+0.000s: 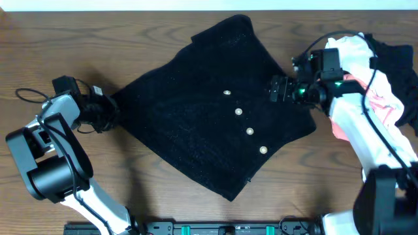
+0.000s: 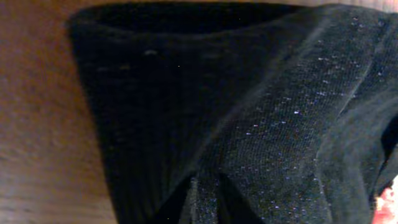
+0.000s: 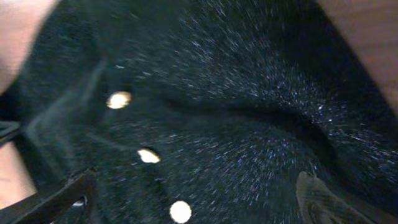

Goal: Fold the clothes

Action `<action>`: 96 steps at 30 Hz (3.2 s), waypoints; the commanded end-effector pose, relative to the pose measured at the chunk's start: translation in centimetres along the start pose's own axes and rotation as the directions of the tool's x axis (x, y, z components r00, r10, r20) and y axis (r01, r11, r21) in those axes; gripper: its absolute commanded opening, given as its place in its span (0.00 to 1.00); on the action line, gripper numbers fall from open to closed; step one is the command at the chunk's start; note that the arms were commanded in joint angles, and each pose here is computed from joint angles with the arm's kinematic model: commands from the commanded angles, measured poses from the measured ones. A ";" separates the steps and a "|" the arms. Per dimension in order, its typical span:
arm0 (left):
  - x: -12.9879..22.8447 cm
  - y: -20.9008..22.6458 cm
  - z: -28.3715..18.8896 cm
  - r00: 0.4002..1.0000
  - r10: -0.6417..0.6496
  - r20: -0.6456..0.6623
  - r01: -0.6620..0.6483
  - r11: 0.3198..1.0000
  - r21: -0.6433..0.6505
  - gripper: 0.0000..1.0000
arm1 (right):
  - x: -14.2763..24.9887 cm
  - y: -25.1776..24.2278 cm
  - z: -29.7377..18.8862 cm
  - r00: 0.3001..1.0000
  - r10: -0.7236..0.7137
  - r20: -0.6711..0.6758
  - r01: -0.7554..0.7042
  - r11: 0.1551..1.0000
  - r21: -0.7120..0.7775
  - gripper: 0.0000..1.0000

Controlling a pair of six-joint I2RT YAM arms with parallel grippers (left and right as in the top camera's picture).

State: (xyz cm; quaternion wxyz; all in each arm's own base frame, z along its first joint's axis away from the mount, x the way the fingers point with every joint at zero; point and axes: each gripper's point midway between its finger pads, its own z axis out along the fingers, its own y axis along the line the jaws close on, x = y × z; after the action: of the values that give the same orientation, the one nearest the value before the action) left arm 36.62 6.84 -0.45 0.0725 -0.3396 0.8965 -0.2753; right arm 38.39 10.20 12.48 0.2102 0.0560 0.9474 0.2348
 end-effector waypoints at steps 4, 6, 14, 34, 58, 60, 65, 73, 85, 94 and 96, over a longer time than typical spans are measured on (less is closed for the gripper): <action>0.8 7.4 2.4 0.997 -0.073 -0.015 0.067 0.968 -0.243 0.49 | -2.5 -1.1 -3.5 0.993 -0.010 0.116 0.001 0.997 0.080 0.99; 0.8 6.5 2.5 0.998 -0.063 -0.028 0.057 0.979 -0.195 0.52 | -2.4 -2.0 -3.2 0.994 -0.032 0.109 0.019 0.993 0.118 0.99; 0.0 3.2 0.3 0.999 0.048 0.010 -0.047 0.993 -0.106 0.58 | -0.4 -3.0 -2.9 0.999 0.027 0.032 -0.031 0.988 0.151 0.99; 1.8 -10.9 -9.3 0.803 0.527 0.280 -0.528 0.846 -0.077 0.84 | 8.1 -6.4 -6.7 0.898 0.405 -0.171 -0.330 0.879 0.345 0.99; 1.8 -11.9 -9.4 0.780 0.549 0.301 -0.556 0.828 -0.073 0.84 | 7.4 -10.7 0.4 0.957 0.288 0.037 -0.287 0.916 0.280 0.05; 2.0 -12.2 -9.3 0.775 0.557 0.299 -0.564 0.822 -0.071 0.83 | 5.6 -10.8 0.4 0.971 0.217 0.097 -0.236 0.933 0.273 0.01; 2.8 -13.8 -8.5 0.736 0.608 0.297 -0.618 0.783 -0.071 0.83 | 0.8 -10.6 0.7 0.967 0.064 0.247 -0.129 0.958 0.255 0.01; 3.7 -15.6 -7.8 0.699 0.648 0.302 -0.666 0.744 -0.056 0.84 | -3.7 -12.1 4.2 0.928 -0.137 0.347 0.029 0.954 0.300 0.01; 4.0 -15.6 -7.7 0.700 0.651 0.293 -0.668 0.743 -0.053 0.83 | -13.9 -11.2 5.9 0.869 -0.201 0.452 0.065 0.952 0.298 0.01; 4.0 -15.7 -7.7 0.700 0.651 0.294 -0.668 0.742 -0.053 0.83 | -17.1 -13.4 4.9 0.866 -0.187 0.464 0.023 0.941 0.337 0.01; 4.0 -15.6 -7.7 0.700 0.651 0.293 -0.668 0.743 -0.053 0.83 | -16.8 -14.0 4.9 0.875 -0.176 0.451 0.012 0.940 0.341 0.02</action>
State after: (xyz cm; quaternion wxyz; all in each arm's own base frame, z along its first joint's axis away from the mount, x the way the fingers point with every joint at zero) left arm 40.12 -2.05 14.01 0.2965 -0.0398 0.9306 -0.2107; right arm 55.17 -1.67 8.46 0.4351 0.0879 0.8938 0.0631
